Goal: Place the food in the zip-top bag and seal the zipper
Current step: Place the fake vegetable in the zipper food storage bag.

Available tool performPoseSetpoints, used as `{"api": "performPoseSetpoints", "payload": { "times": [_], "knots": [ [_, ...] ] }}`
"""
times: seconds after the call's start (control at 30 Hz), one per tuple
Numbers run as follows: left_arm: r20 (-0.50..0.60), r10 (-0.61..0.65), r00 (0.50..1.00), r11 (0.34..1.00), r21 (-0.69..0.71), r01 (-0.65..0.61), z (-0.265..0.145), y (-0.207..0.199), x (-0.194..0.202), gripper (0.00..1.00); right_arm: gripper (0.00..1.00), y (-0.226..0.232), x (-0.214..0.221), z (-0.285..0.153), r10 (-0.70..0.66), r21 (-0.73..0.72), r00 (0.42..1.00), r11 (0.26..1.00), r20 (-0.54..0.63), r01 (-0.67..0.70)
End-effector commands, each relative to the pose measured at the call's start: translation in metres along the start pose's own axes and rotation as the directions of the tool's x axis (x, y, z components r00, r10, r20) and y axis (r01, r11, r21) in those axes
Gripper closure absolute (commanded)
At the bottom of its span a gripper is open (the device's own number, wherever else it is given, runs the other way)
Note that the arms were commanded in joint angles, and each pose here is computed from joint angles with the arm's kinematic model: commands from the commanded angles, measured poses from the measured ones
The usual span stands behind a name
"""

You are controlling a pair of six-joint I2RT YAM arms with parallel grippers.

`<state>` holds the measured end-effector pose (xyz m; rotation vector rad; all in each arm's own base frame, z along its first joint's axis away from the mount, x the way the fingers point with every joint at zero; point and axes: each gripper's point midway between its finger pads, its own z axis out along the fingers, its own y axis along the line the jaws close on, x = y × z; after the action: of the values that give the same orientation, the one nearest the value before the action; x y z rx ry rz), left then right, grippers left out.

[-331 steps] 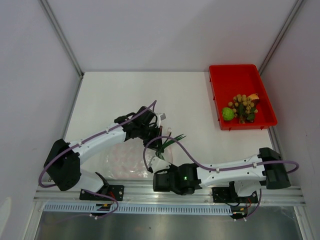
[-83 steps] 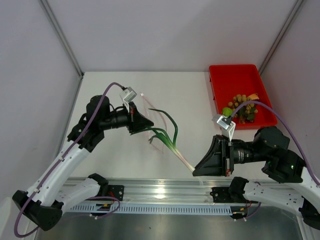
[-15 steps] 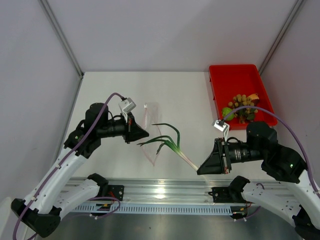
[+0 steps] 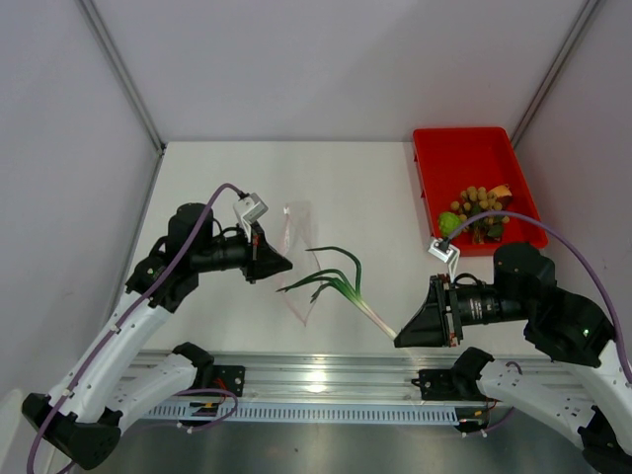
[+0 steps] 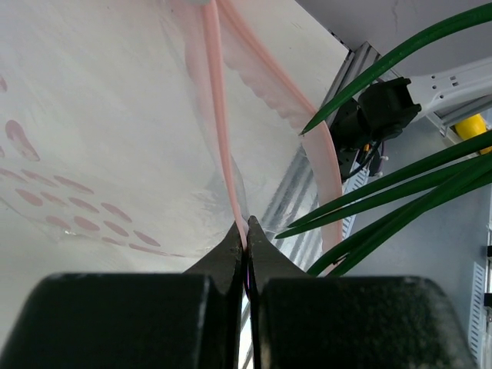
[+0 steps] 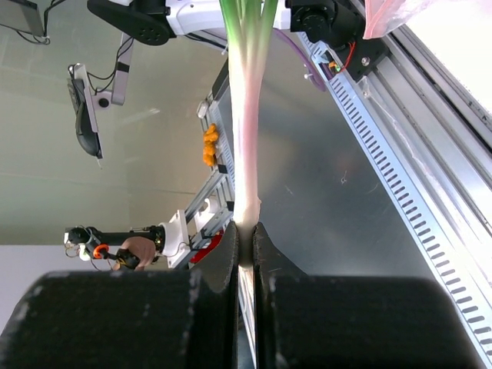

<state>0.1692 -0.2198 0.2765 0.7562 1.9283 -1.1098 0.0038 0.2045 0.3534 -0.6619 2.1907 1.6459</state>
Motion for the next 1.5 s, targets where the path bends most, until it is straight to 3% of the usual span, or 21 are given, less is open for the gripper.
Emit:
{"api": "performPoseSetpoints", "payload": {
  "times": [0.0,1.07,1.47],
  "knots": [
    [0.035,0.049,0.998,0.999,-0.017,-0.049,-0.007,-0.001,-0.012,1.00,1.00,0.009,-0.002,-0.007,-0.040,-0.011,0.999,0.999,0.023,0.040],
    [0.040,0.035,0.999,0.999,-0.021,-0.034,-0.008,0.005,-0.009,0.99,1.00,0.004,-0.003,-0.004,-0.039,-0.004,0.999,0.999,0.021,0.039],
    [-0.001,-0.133,0.991,0.991,-0.013,0.133,-0.003,-0.002,-0.026,0.99,1.00,-0.007,-0.005,0.005,-0.077,0.023,0.996,0.997,-0.035,0.078]
  ]
}}
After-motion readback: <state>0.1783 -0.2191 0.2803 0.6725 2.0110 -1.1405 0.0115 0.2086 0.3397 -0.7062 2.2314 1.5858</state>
